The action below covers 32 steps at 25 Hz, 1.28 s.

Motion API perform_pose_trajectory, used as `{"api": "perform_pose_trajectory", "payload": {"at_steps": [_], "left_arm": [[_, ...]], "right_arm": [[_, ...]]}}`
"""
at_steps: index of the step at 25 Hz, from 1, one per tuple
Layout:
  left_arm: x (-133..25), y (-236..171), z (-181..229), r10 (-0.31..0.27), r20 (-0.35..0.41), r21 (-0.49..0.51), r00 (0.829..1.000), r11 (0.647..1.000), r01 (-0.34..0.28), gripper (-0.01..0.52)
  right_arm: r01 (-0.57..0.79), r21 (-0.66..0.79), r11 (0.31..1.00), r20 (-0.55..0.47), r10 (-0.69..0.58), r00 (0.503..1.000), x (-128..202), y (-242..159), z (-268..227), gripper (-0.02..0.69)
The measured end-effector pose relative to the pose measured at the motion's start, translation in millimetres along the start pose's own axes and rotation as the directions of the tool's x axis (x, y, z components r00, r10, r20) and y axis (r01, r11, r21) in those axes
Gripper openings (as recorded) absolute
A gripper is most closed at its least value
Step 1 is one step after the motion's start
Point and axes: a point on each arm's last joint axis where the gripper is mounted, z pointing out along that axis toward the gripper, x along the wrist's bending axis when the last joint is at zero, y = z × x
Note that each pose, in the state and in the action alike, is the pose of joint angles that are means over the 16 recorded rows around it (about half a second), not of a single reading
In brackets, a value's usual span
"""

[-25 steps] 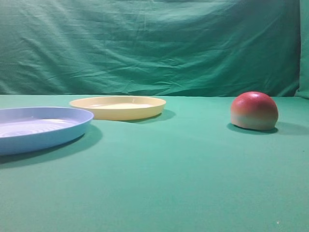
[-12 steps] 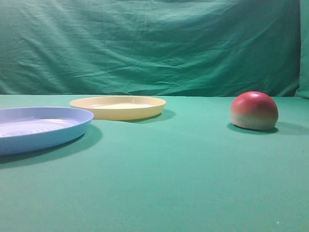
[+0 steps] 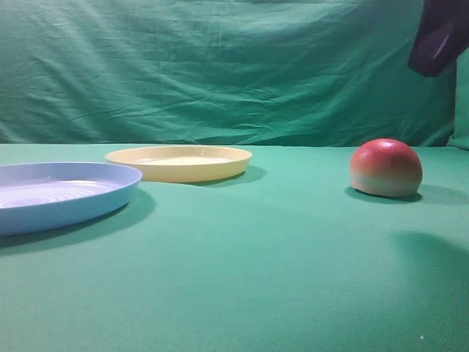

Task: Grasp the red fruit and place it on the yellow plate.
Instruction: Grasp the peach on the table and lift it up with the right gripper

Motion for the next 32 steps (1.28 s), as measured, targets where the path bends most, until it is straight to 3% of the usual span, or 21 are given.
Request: {"api": "perform_pose_trajectory", "payload": {"at_steps": [5, 9, 18, 25, 32], "left_arm": [[0.0, 0, 0, 0.0, 0.0, 0.0, 1.0, 1.0, 0.0, 0.157], [0.0, 0, 0, 0.0, 0.0, 0.0, 1.0, 1.0, 0.0, 0.157], [0.0, 0, 0, 0.0, 0.0, 0.0, 1.0, 1.0, 0.0, 0.157], [0.0, 0, 0, 0.0, 0.0, 0.0, 1.0, 1.0, 0.0, 0.157], [0.0, 0, 0, 0.0, 0.0, 0.0, 1.0, 1.0, 0.0, 0.157]], "right_arm": [[-0.003, 0.011, 1.0, 0.013, 0.003, 1.0, -5, 3, 27, 0.586], [-0.006, 0.018, 1.0, 0.024, 0.005, 1.0, -8, 2, 47, 0.623], [-0.01, 0.022, 1.0, 0.034, 0.01, 0.999, -12, 3, 71, 0.451], [-0.014, -0.056, 0.998, 0.002, 0.014, 1.0, -3, 39, 62, 0.295], [0.098, -0.197, 0.976, -0.066, -0.113, 0.991, 40, 95, 54, 0.247]]}}
